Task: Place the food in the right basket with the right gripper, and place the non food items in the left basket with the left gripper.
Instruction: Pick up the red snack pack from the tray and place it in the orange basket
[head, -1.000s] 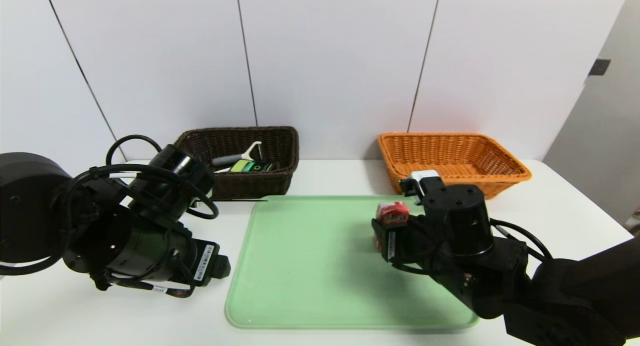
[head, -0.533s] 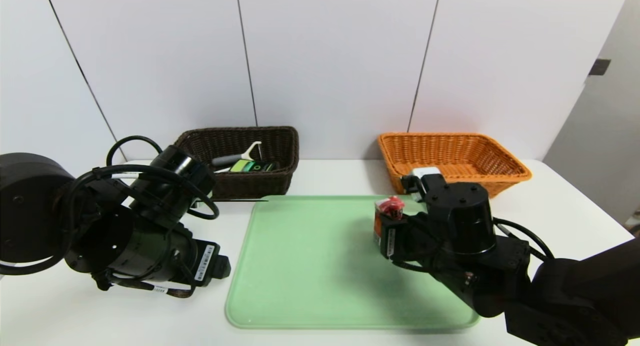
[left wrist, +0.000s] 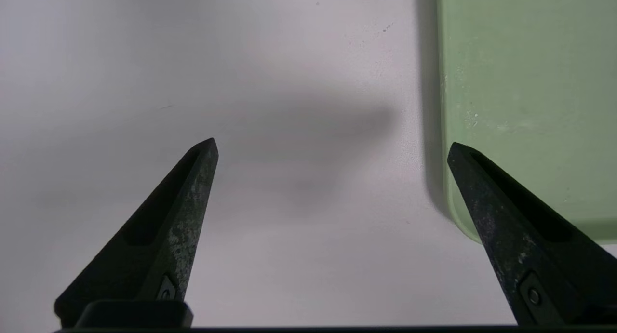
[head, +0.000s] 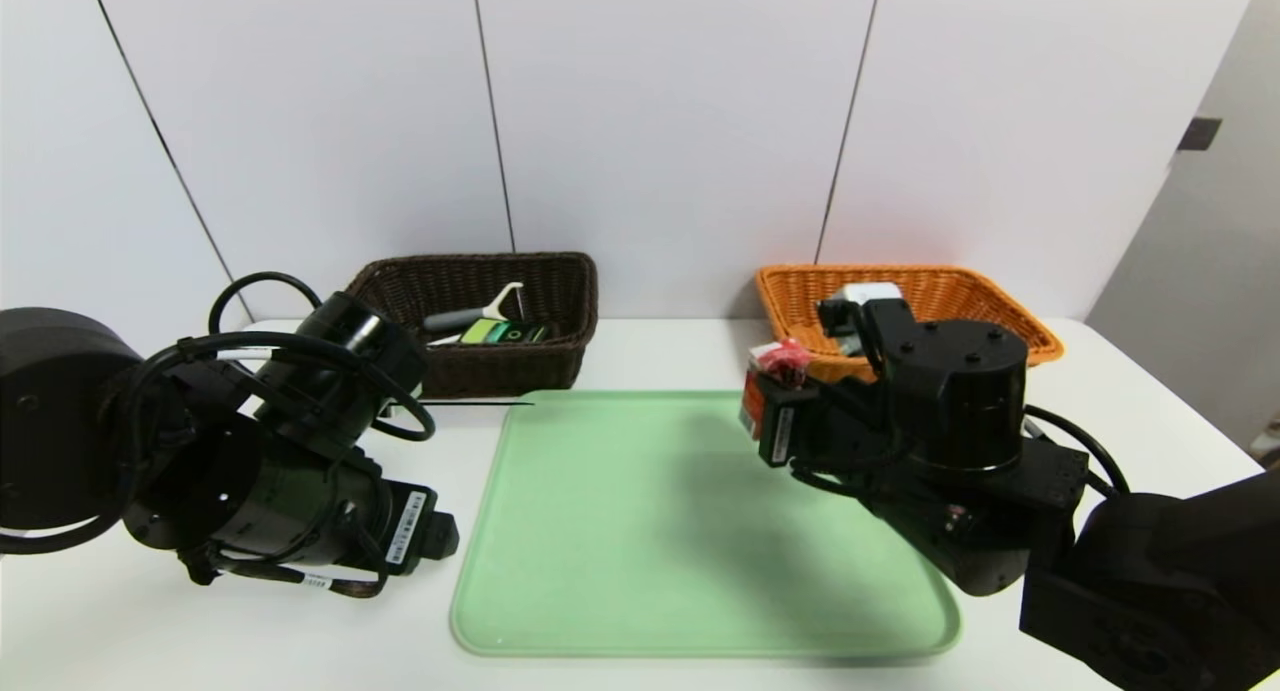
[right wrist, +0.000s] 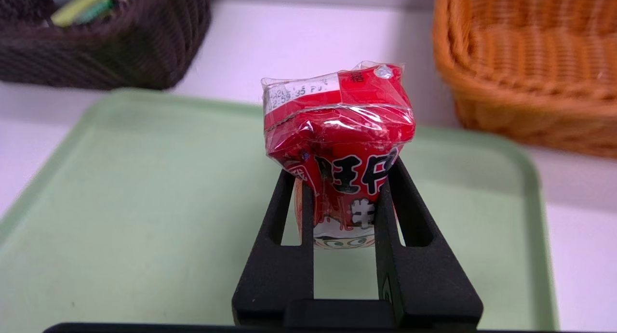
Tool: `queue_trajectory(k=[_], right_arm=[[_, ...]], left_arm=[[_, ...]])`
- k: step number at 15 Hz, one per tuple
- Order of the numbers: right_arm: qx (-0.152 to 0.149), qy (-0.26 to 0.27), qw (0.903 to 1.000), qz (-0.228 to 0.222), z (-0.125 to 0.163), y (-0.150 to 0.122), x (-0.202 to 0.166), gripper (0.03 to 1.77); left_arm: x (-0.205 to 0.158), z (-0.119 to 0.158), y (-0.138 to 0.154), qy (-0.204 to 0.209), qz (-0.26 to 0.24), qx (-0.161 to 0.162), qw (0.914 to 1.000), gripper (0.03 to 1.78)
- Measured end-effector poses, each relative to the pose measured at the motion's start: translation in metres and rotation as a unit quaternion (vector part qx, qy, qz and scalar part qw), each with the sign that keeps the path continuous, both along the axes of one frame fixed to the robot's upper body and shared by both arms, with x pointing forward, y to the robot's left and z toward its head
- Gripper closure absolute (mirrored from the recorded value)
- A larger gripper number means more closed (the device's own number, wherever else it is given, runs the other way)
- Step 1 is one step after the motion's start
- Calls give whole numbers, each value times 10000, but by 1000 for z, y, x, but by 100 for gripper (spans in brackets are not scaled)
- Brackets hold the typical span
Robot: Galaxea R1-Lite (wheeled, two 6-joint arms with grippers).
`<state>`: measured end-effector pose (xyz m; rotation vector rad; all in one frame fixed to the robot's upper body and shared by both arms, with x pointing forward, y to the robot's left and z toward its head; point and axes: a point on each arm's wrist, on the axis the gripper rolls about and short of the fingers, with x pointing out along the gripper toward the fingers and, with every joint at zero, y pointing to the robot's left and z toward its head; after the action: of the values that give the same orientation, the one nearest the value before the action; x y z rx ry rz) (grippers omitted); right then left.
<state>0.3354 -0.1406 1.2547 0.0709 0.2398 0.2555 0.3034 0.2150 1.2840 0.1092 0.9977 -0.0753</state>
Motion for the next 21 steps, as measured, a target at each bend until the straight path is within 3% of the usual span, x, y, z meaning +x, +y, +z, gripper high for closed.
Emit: queue_trajectory(k=[3,6,11,13,16,19,21], right_arm=[[63,-473,9989,3,22,0,4,143],[-57,-809,9966,-165,40,-10,14,143],[-47,-1238,9880,-919,67,-47,50,143],[-82,-1276,9845,-1200,69,-62,63,143],[-157,-1224,9797,-1581,63,-84,81,143],[-241,-1151,9735,-1959,56,-107,100,143],[-283,-1096,9708,-2114,51,-117,110,143]], left_arm=[[0,3,0,-53,-5,-22,10000,12],[-2,5,-1,-109,-35,-72,9999,12],[-6,15,-5,-364,-169,-223,9989,12],[-5,27,-9,-670,-263,-488,9962,12],[-2,52,-19,-1318,-649,-1250,9812,12],[-7,69,-21,-1518,-1271,-1905,9615,12],[-10,74,-20,-1596,-1595,-2009,9533,12]])
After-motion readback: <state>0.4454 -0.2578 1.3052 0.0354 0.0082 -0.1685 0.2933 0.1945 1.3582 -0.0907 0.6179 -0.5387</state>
